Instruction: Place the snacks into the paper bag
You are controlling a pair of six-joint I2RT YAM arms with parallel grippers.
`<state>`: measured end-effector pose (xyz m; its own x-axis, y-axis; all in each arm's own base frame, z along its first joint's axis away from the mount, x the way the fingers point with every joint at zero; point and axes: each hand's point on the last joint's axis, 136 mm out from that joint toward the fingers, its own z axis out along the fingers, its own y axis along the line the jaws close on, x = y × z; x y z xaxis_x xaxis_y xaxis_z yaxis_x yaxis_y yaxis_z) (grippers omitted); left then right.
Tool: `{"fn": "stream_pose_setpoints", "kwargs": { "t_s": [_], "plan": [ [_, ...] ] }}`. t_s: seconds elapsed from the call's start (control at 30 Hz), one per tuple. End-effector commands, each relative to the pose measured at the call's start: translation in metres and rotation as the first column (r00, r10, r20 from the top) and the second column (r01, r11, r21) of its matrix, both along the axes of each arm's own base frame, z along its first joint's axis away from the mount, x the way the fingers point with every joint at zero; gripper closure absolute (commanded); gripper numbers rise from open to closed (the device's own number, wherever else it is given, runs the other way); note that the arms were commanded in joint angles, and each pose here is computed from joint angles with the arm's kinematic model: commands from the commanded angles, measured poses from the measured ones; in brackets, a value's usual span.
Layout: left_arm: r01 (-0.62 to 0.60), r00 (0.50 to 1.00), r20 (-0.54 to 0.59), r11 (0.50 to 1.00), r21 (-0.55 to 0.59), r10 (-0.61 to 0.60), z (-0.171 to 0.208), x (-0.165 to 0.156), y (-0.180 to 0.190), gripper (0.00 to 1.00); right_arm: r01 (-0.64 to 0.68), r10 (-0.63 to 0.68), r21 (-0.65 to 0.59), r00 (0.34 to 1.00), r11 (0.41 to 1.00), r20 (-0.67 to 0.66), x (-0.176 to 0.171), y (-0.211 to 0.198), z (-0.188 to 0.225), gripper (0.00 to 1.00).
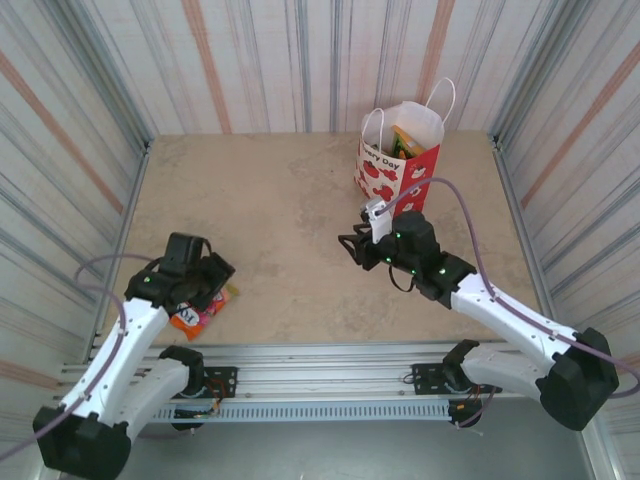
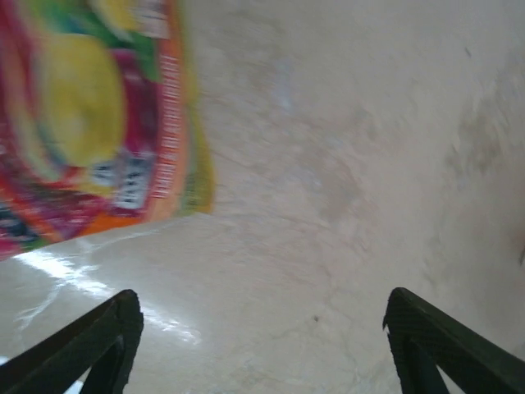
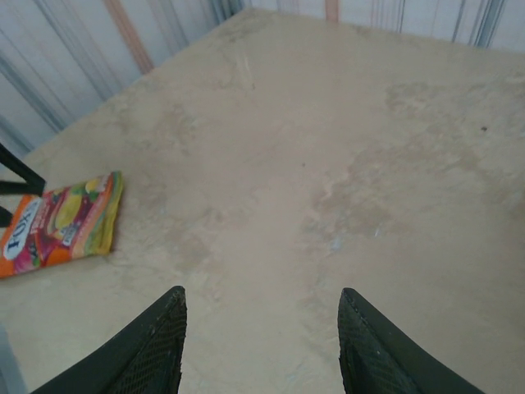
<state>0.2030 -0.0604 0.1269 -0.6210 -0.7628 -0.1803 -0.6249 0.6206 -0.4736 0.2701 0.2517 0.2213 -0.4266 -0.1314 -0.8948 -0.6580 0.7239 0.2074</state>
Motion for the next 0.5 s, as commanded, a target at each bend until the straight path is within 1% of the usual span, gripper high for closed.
{"fn": "stream_pose_setpoints", "kwargs": {
  "t_s": [0.0,0.07,0.2,0.3,0.33,0.37,0.47],
  "plan": [
    [-0.168,0.978,-0.117,0.983,0.067,0.175,-0.014,-0.030,0.033,0.17,0.040,-0.041,0.039,0.999,0.998,0.020,0.009,0.007,0.010,0.49],
    [-0.228,0.957,-0.159,0.968,0.103,0.242,-0.017,-0.040,0.046,0.17,0.030,-0.031,0.039,0.999,0.999,0.023,0.009,0.011,0.010,0.49],
    [-0.298,0.908,-0.238,0.930,0.214,0.346,-0.020,-0.055,0.068,0.12,0.007,-0.008,0.039,1.000,0.999,0.017,0.008,0.019,0.006,0.49],
    [-0.319,0.867,-0.295,0.903,0.288,0.401,-0.022,-0.062,0.081,0.07,-0.002,0.002,0.030,1.000,1.000,0.013,0.007,0.023,0.003,0.49],
    [-0.323,0.858,-0.307,0.897,0.301,0.411,-0.023,-0.062,0.083,0.07,-0.001,0.000,0.027,1.000,1.000,0.011,0.007,0.023,0.002,0.49],
    [-0.324,0.849,-0.321,0.893,0.312,0.420,-0.025,-0.063,0.085,0.04,-0.002,0.002,0.024,1.000,1.000,0.011,0.006,0.023,0.001,0.49],
    [-0.338,0.830,-0.334,0.880,0.334,0.446,-0.031,-0.062,0.093,0.02,-0.002,0.002,0.018,1.000,1.000,0.005,0.006,0.024,-0.002,0.49]
  ]
}}
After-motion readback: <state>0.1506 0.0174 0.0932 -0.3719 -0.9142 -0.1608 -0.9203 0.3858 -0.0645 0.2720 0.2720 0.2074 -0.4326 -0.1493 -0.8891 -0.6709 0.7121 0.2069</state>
